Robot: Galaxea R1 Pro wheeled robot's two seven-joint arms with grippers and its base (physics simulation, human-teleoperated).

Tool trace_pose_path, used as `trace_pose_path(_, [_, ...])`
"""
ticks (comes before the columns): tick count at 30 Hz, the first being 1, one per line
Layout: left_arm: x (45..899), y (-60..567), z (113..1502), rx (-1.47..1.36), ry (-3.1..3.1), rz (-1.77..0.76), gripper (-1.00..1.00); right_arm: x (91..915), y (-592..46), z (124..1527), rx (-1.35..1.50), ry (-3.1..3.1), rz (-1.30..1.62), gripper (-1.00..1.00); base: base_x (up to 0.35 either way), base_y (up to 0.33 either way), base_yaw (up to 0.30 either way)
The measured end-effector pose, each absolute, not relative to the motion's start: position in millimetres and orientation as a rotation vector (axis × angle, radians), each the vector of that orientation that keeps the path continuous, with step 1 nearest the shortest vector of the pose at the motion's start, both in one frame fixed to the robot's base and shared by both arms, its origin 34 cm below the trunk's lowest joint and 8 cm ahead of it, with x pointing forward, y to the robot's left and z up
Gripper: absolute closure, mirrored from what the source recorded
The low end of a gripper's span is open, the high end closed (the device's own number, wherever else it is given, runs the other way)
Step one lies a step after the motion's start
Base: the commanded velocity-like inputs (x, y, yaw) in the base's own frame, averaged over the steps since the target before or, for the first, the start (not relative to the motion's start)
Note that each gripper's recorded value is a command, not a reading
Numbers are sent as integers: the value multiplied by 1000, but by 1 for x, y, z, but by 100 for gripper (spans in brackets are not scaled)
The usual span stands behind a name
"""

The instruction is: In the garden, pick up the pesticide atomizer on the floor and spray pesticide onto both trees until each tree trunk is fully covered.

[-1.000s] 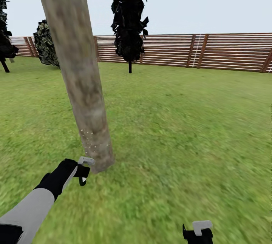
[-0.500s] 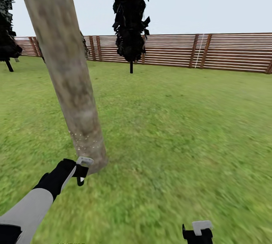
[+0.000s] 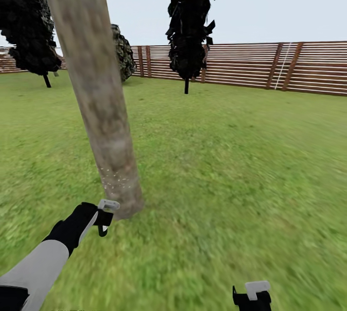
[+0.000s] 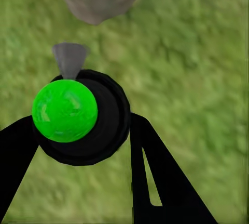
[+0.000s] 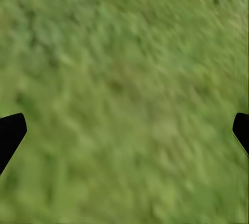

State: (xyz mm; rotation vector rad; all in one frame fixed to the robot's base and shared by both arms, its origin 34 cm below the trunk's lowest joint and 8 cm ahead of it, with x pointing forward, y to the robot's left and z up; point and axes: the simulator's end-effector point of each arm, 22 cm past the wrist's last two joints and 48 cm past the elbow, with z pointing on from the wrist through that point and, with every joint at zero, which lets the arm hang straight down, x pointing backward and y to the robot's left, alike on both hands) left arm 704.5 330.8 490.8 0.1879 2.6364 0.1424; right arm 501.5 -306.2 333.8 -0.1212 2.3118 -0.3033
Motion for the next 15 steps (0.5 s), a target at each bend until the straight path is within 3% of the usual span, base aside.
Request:
trace_pose_path(7, [705,330,491,188,2636,141,100,502,-306,334,-121,2312,-303,-100,81,-273,277])
trace_pose_path(15, [704,332,491,188,2638,146,100,502,-306,334,-122,2312,-303,-100,1,-276,90])
